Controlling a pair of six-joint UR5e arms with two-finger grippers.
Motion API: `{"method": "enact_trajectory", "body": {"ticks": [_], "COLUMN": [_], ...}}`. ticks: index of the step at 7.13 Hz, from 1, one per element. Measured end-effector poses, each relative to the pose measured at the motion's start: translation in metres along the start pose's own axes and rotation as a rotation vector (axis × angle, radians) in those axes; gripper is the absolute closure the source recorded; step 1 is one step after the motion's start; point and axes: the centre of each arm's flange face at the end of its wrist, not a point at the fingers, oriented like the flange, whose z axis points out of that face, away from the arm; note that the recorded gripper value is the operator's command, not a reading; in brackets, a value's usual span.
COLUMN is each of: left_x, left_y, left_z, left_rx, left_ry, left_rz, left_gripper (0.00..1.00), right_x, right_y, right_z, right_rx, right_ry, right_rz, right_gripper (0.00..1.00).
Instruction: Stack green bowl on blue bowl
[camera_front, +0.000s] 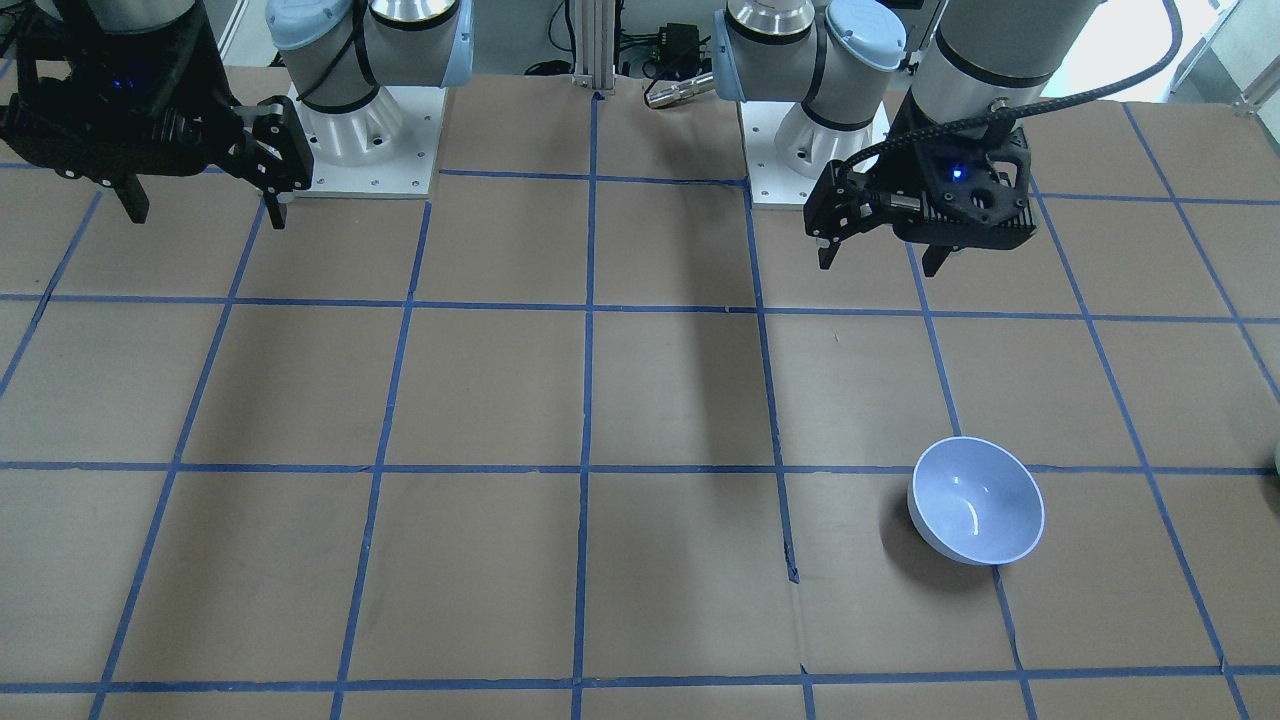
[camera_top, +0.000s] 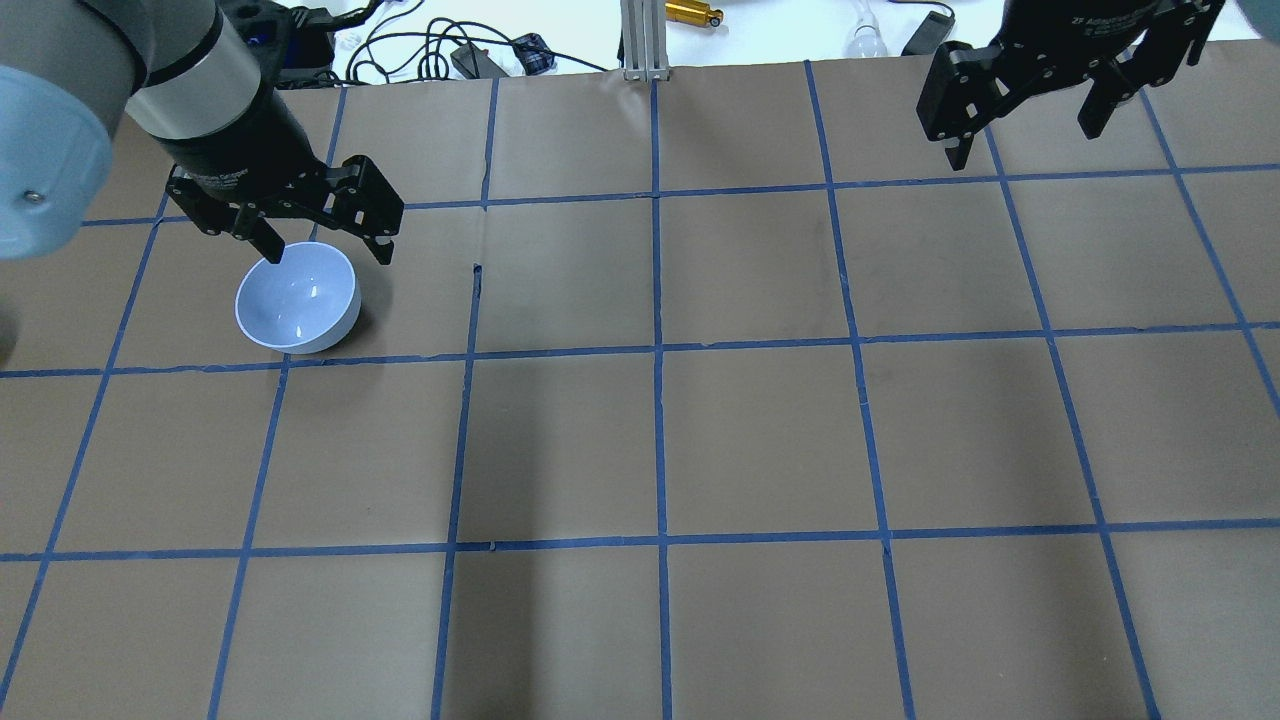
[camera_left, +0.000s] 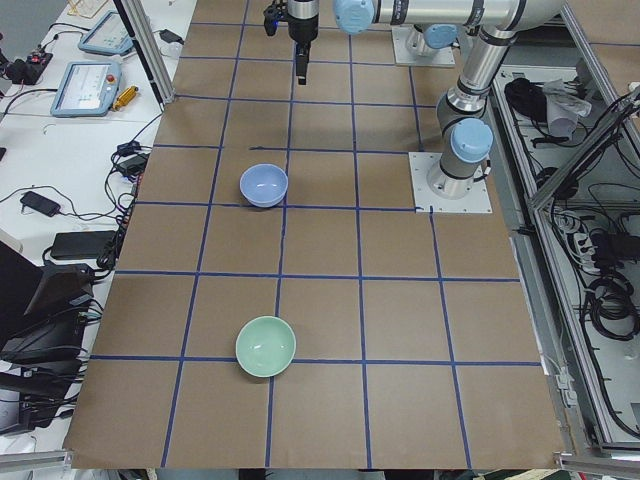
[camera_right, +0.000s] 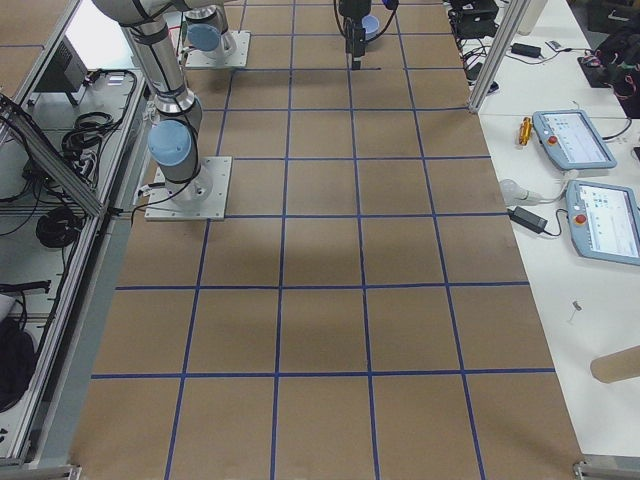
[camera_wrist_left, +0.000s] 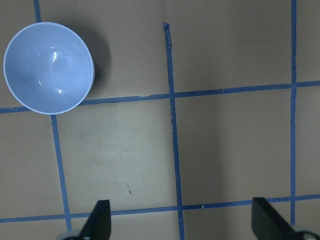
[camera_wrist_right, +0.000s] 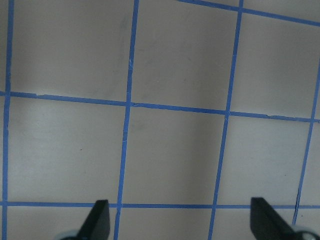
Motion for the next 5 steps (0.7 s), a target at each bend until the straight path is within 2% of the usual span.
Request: {"method": "enact_trajectory", "body": {"ticks": [5], "left_x": [0.0010], "left_y": [0.0019], "left_z": [0.0020], "left_rx": [-0.003], "left_ry": [-0.002], "left_rz": [0.002], "left_gripper": [0.00], "right_x": [-0.0003], "right_y": [0.0000], "right_z": [0.0000], "right_rx": [0.000], "right_ry": [0.000], "right_rz": [-0.001], "right_gripper": [0.00]}}
